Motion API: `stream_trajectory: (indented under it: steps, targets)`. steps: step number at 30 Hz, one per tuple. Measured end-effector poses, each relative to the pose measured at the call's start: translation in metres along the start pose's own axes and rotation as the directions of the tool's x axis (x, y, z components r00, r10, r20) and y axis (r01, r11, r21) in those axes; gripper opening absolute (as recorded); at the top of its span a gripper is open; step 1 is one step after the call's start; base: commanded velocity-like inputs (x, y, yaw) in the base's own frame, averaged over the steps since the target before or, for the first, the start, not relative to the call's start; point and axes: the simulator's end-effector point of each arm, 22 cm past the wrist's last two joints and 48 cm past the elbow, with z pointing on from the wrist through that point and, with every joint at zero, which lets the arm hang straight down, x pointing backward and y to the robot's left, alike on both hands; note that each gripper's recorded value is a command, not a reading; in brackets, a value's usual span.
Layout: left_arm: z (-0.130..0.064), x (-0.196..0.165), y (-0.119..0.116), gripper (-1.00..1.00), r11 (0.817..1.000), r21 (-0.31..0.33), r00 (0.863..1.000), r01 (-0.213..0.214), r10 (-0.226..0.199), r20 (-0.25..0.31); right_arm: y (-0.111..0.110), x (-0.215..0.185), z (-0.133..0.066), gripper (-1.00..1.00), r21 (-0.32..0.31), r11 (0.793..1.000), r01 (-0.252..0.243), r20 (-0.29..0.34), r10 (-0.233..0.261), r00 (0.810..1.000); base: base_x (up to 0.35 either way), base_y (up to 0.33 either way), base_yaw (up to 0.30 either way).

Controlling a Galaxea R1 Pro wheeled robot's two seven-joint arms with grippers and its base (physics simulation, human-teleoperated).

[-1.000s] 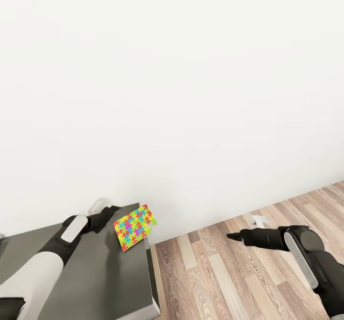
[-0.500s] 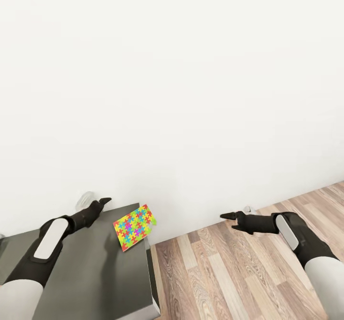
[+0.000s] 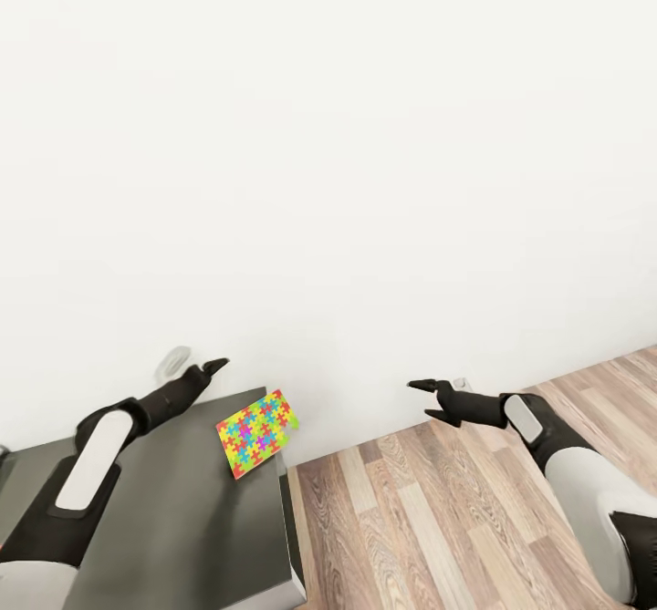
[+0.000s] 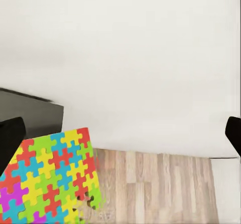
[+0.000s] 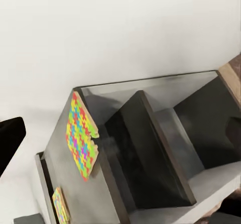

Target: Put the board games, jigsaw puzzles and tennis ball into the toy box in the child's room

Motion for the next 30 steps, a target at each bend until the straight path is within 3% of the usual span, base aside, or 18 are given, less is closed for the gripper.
stream_trajectory:
  steps: [7, 13, 23, 26, 30]
  targets:
    - [-0.006, 0.015, -0.055, 1.0, 0.992, 0.104, 0.996, -0.077, 0.08, -0.03, 0.022, 0.011, 0.024, 1.0, -0.04, 0.999, -0.033, -0.015, 0.032, 0.999, 0.0, 0.0, 0.0]
    - [-0.012, 0.03, -0.092, 1.0, 0.978, 0.178, 0.99, -0.106, 0.121, -0.073, 0.048, 0.013, 0.039, 1.0, -0.081, 0.996, -0.041, -0.022, 0.039, 0.999, 0.0, 0.0, 0.0]
    - [-0.016, 0.047, -0.13, 1.0, 0.961, 0.255, 0.981, -0.109, 0.145, -0.13, 0.085, 0.013, 0.053, 1.0, -0.128, 0.992, -0.003, -0.027, 0.0, 1.0, 0.0, 0.0, 0.0]
    - [-0.018, 0.051, -0.138, 1.0, 0.956, 0.276, 0.979, -0.095, 0.14, -0.148, 0.09, 0.012, 0.054, 1.0, -0.135, 0.991, 0.004, -0.026, -0.007, 1.0, 0.0, 0.0, 0.0]
    - [-0.024, 0.054, -0.153, 1.0, 0.943, 0.33, 0.977, -0.04, 0.106, -0.183, 0.095, 0.01, 0.055, 1.0, -0.142, 0.99, 0.008, -0.024, -0.012, 1.0, 0.0, 0.0, 0.0]
